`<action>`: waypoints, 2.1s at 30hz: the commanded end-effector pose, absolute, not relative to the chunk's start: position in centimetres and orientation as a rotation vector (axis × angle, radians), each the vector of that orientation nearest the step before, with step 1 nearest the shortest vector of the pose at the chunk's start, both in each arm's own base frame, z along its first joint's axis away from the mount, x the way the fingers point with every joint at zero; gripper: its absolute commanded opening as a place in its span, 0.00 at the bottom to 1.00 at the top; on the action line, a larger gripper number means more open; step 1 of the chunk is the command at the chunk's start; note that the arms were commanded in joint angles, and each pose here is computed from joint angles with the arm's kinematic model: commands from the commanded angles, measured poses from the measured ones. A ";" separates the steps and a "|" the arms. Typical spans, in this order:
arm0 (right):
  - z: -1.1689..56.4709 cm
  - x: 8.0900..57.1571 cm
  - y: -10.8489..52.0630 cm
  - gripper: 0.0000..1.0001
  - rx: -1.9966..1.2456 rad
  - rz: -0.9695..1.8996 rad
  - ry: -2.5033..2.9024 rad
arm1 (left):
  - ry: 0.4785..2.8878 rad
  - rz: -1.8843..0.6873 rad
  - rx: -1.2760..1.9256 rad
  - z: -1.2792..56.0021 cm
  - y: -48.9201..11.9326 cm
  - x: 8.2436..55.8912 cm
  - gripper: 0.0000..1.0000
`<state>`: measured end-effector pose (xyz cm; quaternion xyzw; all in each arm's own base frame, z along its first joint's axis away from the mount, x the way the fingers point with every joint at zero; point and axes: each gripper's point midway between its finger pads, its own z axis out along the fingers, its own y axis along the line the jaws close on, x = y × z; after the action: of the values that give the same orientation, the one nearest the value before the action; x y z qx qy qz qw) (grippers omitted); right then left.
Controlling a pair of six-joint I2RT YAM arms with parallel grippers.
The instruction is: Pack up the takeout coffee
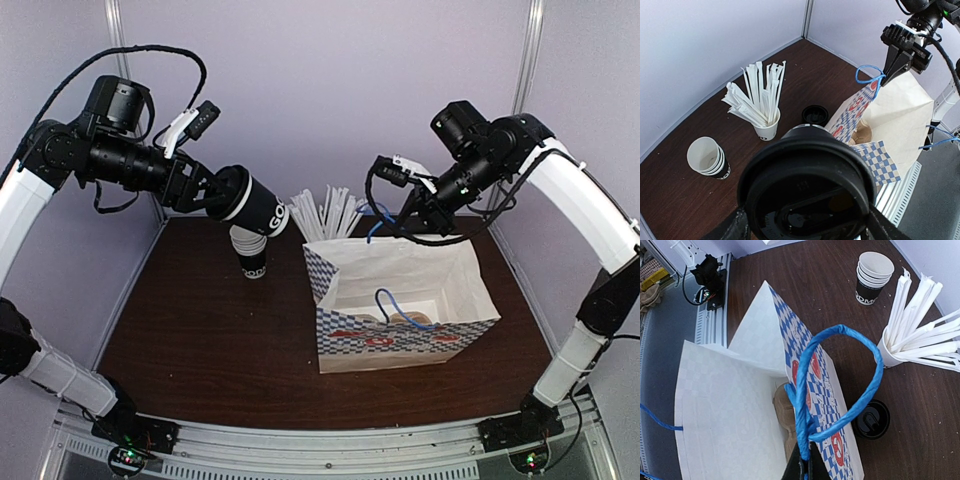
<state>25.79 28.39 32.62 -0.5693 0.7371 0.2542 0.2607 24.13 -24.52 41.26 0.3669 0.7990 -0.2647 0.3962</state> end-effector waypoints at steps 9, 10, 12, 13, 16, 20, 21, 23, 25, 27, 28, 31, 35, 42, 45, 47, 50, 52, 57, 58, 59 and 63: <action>33.9 18.8 28.0 0.00 -1.644 0.928 1.867 | 1.879 -0.762 0.940 44.6 -25.3 23.0 0.49; 33.8 18.2 28.0 0.00 -1.653 0.944 1.858 | 1.862 -0.778 0.945 44.9 -25.4 22.7 0.49; 33.7 16.9 28.0 0.00 -1.679 0.983 1.833 | 1.838 -0.796 0.955 45.3 -25.7 22.3 0.48; 33.7 16.2 28.0 0.00 -1.689 1.004 1.822 | 1.831 -0.803 0.957 45.5 -25.7 22.2 0.48; 33.7 14.6 28.3 0.00 -1.708 1.074 1.791 | 1.829 -0.808 0.953 45.6 -25.8 22.2 0.48; 33.5 12.8 28.7 0.00 -1.747 1.155 1.762 | 1.827 -0.842 0.973 45.5 -26.5 21.8 0.47; 33.5 12.6 28.9 0.00 -1.753 1.156 1.756 | 1.821 -0.846 0.988 45.5 -26.8 21.6 0.47; 33.7 13.6 29.1 0.00 -1.715 1.109 1.765 | 1.819 -0.852 1.013 45.2 -27.3 21.1 0.47; 33.6 15.2 29.1 0.00 -1.685 1.004 1.780 | 1.821 -0.855 1.019 45.1 -27.5 21.0 0.47; 33.4 17.7 29.0 0.00 -1.621 0.906 1.817 | 1.824 -0.852 1.020 44.9 -27.5 21.1 0.47; 33.2 19.1 28.7 0.00 -1.580 0.857 1.855 | 1.825 -0.852 1.021 44.9 -27.6 21.1 0.47; 33.3 23.1 27.8 0.00 -1.449 0.739 1.936 | 1.828 -0.849 1.027 44.7 -27.7 21.1 0.47; 33.9 25.8 26.9 0.00 -1.373 0.657 1.950 | 1.832 -0.844 1.036 44.3 -27.8 21.1 0.47; 34.0 28.0 25.9 0.00 -1.343 0.497 1.946 | 1.833 -0.831 1.049 43.8 -27.5 20.9 0.47; 34.3 28.4 26.0 0.00 -1.327 0.486 1.937 | 1.835 -0.826 1.050 43.6 -27.4 20.9 0.48; 34.6 28.6 26.0 0.00 -1.315 0.481 1.934 | 1.836 -0.825 1.050 43.5 -27.4 20.9 0.48; 35.0 28.8 25.9 0.00 -1.306 0.470 1.924 | 1.834 -0.825 1.052 43.5 -27.4 20.9 0.48; 35.3 29.1 25.8 0.00 -1.290 0.453 1.919 | 1.831 -0.824 1.052 43.5 -27.4 20.9 0.48; 35.3 29.6 25.5 0.00 -1.260 0.427 1.933 | 1.830 -0.826 1.054 43.5 -27.4 20.8 0.48; 35.2 29.6 25.5 0.00 -1.260 0.428 1.932 | 1.830 -0.826 1.056 43.5 -27.4 20.8 0.48; 35.3 29.6 25.4 0.00 -1.256 0.425 1.932 | 1.830 -0.826 1.056 43.5 -27.5 20.9 0.48; 35.6 30.3 24.6 0.00 -1.217 0.366 1.928 | 1.825 -0.828 1.054 43.7 -27.4 20.8 0.48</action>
<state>29.15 25.64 33.68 -0.5065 0.7633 0.1716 0.3626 20.99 -27.21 41.93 0.4149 0.7540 -0.3236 0.3933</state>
